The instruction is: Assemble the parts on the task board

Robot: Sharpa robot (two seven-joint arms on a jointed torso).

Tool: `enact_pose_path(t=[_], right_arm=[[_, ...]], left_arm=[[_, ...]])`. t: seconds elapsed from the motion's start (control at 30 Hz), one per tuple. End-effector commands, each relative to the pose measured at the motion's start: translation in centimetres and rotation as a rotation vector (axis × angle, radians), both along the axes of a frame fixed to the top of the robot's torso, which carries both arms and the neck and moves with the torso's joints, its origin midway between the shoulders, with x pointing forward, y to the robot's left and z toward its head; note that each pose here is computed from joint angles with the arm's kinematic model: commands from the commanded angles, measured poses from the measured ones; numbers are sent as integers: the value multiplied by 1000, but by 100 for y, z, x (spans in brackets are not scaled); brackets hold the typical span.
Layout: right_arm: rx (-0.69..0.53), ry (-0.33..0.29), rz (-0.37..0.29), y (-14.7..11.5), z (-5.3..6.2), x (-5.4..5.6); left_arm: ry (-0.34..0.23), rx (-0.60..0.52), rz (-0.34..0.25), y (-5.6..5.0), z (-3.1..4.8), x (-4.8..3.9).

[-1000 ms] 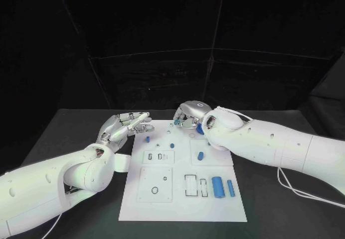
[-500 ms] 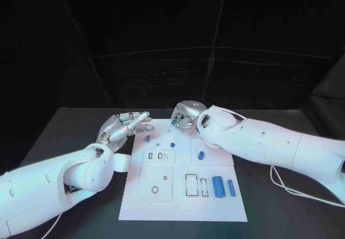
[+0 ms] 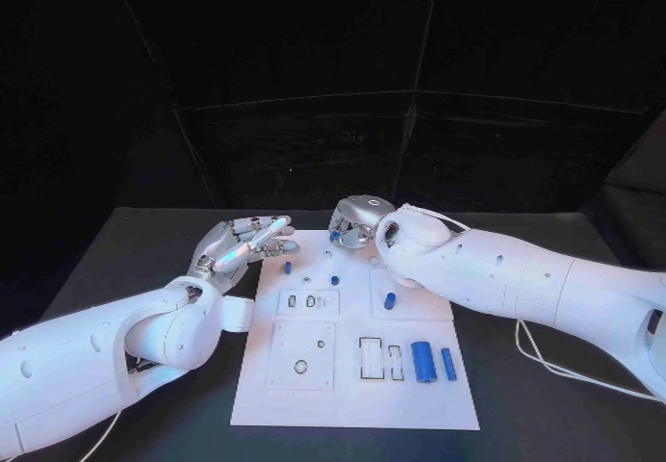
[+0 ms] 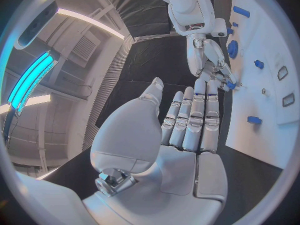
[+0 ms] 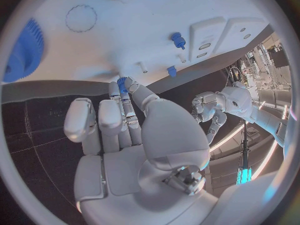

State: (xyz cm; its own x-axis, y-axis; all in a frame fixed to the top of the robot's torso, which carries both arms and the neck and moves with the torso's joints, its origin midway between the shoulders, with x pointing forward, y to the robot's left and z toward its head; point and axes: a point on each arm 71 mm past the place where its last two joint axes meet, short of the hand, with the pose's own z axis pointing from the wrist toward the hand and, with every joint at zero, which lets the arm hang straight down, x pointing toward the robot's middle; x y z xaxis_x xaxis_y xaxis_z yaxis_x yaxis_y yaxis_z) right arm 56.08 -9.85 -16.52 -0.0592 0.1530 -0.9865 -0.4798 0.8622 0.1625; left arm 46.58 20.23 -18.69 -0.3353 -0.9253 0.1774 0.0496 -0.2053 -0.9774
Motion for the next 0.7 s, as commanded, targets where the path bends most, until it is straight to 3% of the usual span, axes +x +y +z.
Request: enact_pose_path(t=[0.03,0.7], right_arm=[[-23,8,-4,12,-5,7],[-30,8,-22,49,2,68]], left_arm=[[-9,-6,-17,-20,22,0],[4,-8,-35,-38,19,4]])
